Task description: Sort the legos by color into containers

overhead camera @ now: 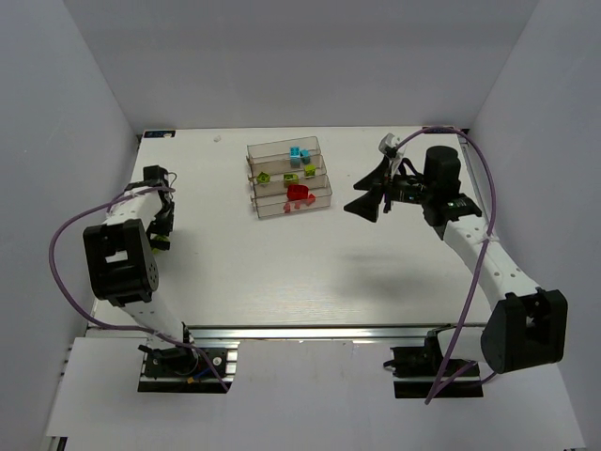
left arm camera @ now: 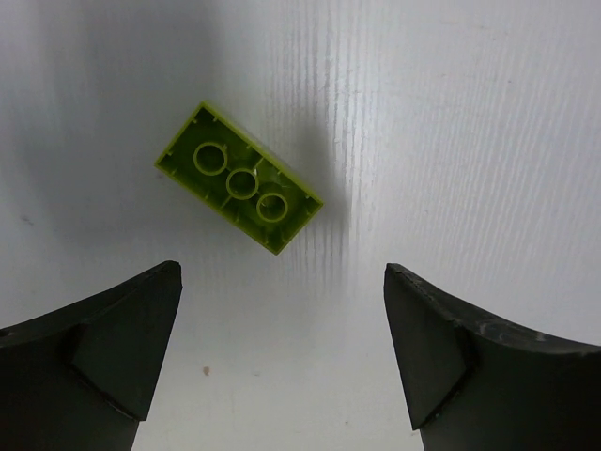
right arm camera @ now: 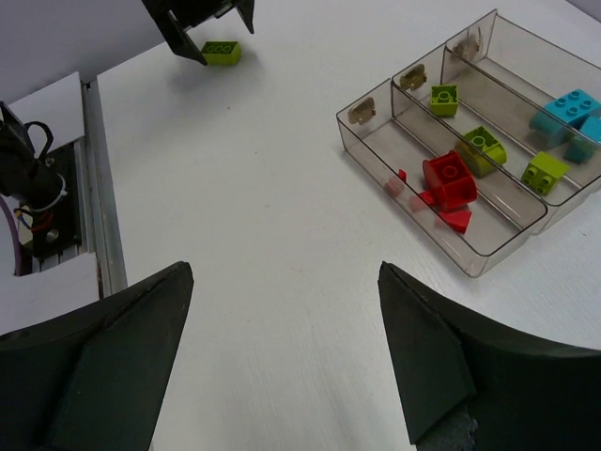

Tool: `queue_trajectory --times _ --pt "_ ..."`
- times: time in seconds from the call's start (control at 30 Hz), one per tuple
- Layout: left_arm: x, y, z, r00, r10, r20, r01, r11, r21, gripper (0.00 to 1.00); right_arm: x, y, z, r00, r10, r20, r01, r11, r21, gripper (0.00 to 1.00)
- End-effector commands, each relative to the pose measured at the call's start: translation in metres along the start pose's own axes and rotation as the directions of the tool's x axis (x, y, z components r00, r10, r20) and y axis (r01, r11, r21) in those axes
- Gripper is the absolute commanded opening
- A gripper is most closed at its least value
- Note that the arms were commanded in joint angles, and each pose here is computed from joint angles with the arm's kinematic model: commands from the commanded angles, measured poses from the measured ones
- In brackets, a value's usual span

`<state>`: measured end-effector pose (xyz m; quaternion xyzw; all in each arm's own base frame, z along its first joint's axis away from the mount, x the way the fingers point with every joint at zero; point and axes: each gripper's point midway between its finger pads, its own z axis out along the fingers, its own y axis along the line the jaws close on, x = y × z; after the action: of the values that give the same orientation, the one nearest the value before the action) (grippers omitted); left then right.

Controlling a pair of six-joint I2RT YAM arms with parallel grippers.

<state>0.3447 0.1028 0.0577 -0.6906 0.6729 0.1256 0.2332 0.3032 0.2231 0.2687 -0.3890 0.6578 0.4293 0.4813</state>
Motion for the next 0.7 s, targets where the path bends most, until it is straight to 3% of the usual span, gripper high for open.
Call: queue_trajectory --times 0.0,0.3,0.67 --pt "0.000 -0.007 0.002 0.987 -0.156 -0.033 0.156 0.988 -0.003 0.98 -0.005 0.003 -0.003 1.000 0.008 0.013 -0.007 0.999 -0.042 0.85" --pt "-0.009 0.000 0.012 0.954 -0.298 0.015 0.298 0.954 -0.034 0.98 -0.003 -0.005 -0.010 0.999 0.029 0.022 -0.028 0.999 -0.032 0.85" --pt "-0.034 0.011 0.024 0.936 -0.345 0.074 0.350 0.934 -0.068 0.98 -0.006 -0.014 -0.026 0.997 0.054 0.049 -0.054 0.999 -0.003 0.85"
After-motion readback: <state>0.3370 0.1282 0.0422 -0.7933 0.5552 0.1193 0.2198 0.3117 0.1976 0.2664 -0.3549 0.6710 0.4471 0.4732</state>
